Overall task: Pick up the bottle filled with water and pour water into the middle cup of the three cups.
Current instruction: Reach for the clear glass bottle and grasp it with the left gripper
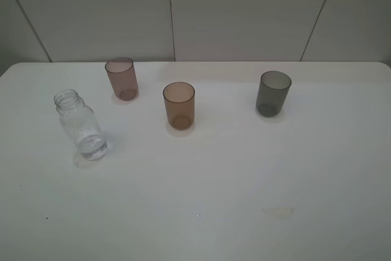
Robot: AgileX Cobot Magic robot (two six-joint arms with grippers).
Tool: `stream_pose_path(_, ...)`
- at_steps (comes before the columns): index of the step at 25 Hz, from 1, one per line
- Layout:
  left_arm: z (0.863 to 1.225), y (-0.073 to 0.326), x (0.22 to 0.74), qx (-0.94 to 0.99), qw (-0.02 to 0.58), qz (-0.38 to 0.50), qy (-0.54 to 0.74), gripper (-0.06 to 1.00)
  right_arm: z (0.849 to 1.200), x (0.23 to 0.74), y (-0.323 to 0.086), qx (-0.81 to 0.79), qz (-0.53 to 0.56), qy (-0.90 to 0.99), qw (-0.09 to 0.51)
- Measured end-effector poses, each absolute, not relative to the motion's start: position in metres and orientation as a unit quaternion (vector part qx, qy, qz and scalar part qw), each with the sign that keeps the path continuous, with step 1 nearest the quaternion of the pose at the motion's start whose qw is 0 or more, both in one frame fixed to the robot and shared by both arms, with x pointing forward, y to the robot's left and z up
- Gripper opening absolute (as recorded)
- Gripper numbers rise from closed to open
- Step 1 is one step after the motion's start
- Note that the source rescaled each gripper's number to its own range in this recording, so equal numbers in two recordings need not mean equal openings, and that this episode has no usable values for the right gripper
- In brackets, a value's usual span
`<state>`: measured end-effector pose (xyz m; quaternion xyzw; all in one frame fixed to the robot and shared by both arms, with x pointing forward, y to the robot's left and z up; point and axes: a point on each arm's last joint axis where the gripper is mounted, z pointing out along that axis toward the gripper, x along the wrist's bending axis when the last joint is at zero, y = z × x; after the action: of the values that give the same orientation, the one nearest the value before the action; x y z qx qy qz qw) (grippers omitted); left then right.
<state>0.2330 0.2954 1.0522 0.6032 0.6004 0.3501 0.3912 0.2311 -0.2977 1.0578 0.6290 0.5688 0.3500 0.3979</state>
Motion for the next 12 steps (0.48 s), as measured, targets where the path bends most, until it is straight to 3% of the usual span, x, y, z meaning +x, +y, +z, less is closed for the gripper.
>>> stream_pose_path(12,1.0522,0.2954,0.233,0.603,0.391,0.35,0.6,0.98,1.0578,0.2311,-0.2977,0.629,0.35,0.569,0.398)
